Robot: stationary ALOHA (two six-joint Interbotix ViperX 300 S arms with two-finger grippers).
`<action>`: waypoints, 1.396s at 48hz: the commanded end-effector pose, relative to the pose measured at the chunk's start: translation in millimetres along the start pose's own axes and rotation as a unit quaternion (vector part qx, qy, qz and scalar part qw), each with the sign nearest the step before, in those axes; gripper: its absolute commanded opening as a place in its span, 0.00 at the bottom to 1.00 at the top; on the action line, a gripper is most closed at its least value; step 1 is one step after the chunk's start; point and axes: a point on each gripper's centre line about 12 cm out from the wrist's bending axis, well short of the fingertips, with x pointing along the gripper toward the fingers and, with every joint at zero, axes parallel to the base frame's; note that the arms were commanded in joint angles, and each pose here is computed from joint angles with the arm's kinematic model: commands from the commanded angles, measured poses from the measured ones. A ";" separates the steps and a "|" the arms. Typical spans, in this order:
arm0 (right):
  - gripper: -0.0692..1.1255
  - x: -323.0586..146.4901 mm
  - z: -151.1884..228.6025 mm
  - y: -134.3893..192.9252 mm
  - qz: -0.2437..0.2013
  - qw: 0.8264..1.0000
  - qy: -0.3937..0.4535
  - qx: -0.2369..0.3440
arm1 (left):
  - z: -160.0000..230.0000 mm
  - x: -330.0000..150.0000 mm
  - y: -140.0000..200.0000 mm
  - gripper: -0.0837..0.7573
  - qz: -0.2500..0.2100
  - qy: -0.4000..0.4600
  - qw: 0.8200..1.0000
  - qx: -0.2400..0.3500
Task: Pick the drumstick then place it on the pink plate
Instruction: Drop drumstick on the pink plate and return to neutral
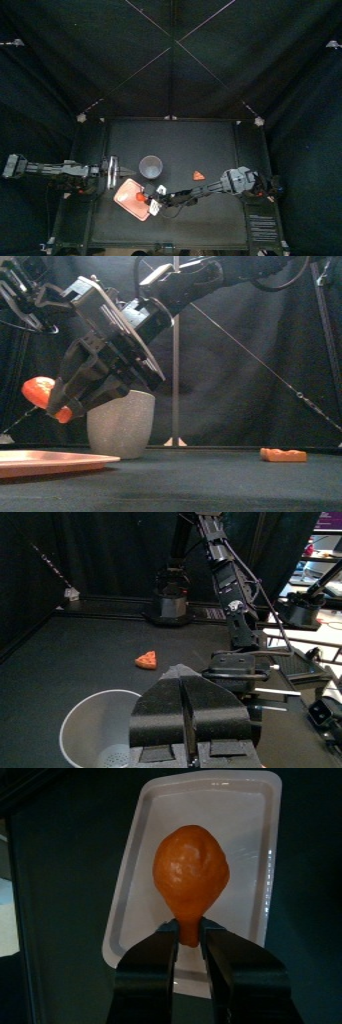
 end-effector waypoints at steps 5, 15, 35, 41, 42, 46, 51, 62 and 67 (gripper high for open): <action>0.63 -10.4 23.3 6.9 0.014 1.000 -0.027 0.001 | 4.0 1.4 0.0 0.16 0.000 -0.007 1.000 0.002; 0.77 -9.1 21.8 5.2 0.008 1.000 -0.025 0.000 | 4.0 1.4 0.0 0.16 0.000 -0.007 1.000 0.002; 0.77 -38.6 20.7 -7.6 -0.033 0.999 -0.020 -0.016 | -0.4 0.5 0.3 0.16 0.001 -0.002 1.000 0.002; 0.77 -46.3 22.8 -7.2 -0.032 0.999 -0.026 -0.027 | -1.5 0.2 0.3 0.16 0.001 -0.001 1.000 0.002; 0.77 -47.5 23.3 -6.6 -0.032 0.999 -0.028 -0.032 | -1.3 0.2 0.3 0.16 0.001 -0.002 1.000 0.002; 0.77 -52.7 24.1 0.1 -0.027 0.998 -0.036 -0.051 | -2.5 0.0 0.7 0.16 0.001 0.000 1.000 0.002; 0.77 -62.1 24.2 12.5 -0.013 0.995 -0.051 -0.086 | -3.8 -0.3 0.5 0.16 0.001 0.001 1.000 0.002; 0.77 -83.8 21.9 40.5 0.032 0.983 -0.083 -0.162 | -3.7 -0.3 2.0 0.16 0.005 0.001 1.000 0.002; 0.77 -90.9 22.7 45.8 0.039 0.980 -0.090 -0.172 | -2.9 -0.3 3.2 0.16 0.008 -0.002 1.000 0.002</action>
